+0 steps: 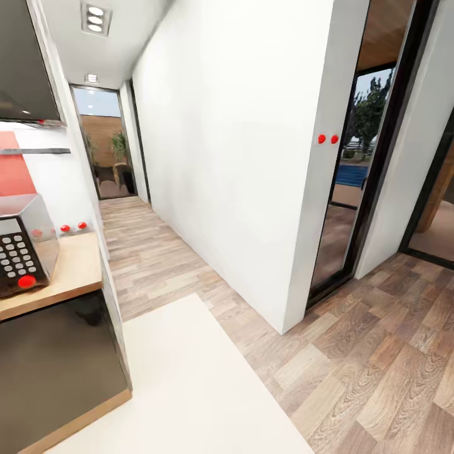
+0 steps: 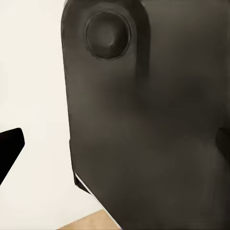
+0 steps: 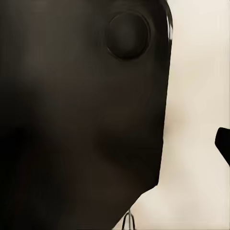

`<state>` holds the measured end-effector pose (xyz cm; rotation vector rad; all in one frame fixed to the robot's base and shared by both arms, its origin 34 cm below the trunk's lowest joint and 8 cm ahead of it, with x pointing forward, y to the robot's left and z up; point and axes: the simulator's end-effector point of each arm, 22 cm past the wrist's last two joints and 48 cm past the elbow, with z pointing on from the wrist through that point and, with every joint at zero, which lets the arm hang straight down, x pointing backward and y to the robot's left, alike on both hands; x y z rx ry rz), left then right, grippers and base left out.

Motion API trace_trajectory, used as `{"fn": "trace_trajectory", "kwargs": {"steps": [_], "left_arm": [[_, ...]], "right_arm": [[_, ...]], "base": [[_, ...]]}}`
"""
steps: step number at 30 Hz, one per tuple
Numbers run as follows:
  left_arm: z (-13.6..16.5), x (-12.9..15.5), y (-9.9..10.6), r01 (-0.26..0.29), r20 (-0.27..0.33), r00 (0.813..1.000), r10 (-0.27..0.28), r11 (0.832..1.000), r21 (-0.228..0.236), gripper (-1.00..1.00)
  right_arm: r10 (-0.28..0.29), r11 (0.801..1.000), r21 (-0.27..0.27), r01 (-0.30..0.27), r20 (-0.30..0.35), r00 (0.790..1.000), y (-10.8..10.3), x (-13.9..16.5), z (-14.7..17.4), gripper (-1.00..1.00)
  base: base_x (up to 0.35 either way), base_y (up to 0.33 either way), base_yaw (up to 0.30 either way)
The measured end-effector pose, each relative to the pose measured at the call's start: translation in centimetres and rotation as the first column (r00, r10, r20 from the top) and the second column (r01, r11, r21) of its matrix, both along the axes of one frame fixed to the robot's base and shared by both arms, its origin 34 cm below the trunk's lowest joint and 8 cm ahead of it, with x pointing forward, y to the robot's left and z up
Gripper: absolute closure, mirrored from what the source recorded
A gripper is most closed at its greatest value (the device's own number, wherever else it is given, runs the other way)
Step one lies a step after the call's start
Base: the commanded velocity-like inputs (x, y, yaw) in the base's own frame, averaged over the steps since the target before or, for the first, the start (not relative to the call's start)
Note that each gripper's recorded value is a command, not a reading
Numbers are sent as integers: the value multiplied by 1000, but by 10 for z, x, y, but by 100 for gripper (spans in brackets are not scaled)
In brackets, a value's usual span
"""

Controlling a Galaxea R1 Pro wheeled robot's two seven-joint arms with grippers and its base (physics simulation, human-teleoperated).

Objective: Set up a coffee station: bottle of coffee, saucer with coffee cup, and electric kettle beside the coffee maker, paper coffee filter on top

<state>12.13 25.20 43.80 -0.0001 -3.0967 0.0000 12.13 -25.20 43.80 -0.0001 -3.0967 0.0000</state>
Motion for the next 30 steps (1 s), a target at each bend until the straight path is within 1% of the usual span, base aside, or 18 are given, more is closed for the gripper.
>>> {"fn": "trace_trajectory", "kwargs": {"steps": [2, 10, 12, 17, 23, 25, 27, 28, 29, 30], "left_arm": [[0, -5, -4, 10, -15, 1000, -10, 1000, -6, -100], [0, -4, -4, 10, -8, 1000, -10, 1000, -8, -100], [0, -2, -3, 12, -1, 1000, -12, 1000, -7, -100], [0, 17, 4, 15, 50, 999, -15, 1000, 1, -100], [0, 40, 8, 17, 114, 993, -18, 1000, 9, -100], [0, 46, 12, 17, 131, 991, -19, 1000, 14, -100], [1, 63, 22, 14, 165, 986, -18, 1000, 27, -100], [5, 96, 35, 12, 223, 975, -21, 999, 45, -100], [10, 138, 37, 10, 292, 956, -24, 999, 49, -100], [13, 150, 37, 10, 313, 949, -24, 999, 48, -100]], "right_arm": [[3, 1000, 13, -4, 23, 1000, 9, 11, 0, -100], [-5, 998, 56, 0, 88, 996, 44, 34, 1, -100], [-5, 998, 56, 0, 103, 995, 44, 39, 1, -100], [-6, 999, 49, -2, 159, 987, 41, 58, 2, -100], [-5, 1000, 31, -2, 222, 975, 27, 80, 4, -100], [-5, 1000, 27, -2, 244, 970, 24, 88, 5, -100], [-6, 1000, 15, 2, 266, 964, 15, 96, 6, -100], [0, 1000, -13, 6, 403, 915, -8, 141, 17, -100], [14, 999, -32, 6, 587, 809, -22, 224, 49, -100], [19, 999, -35, 5, 639, 769, -23, 250, 62, -100]], "base": [[0, 0, 0], [0, 0, 0], [0, 0, 0], [0, 0, 0], [0, 0, 0], [0, 0, 0], [0, 0, 0], [0, 0, 0], [0, 0, 0], [0, 0, 0]]}}
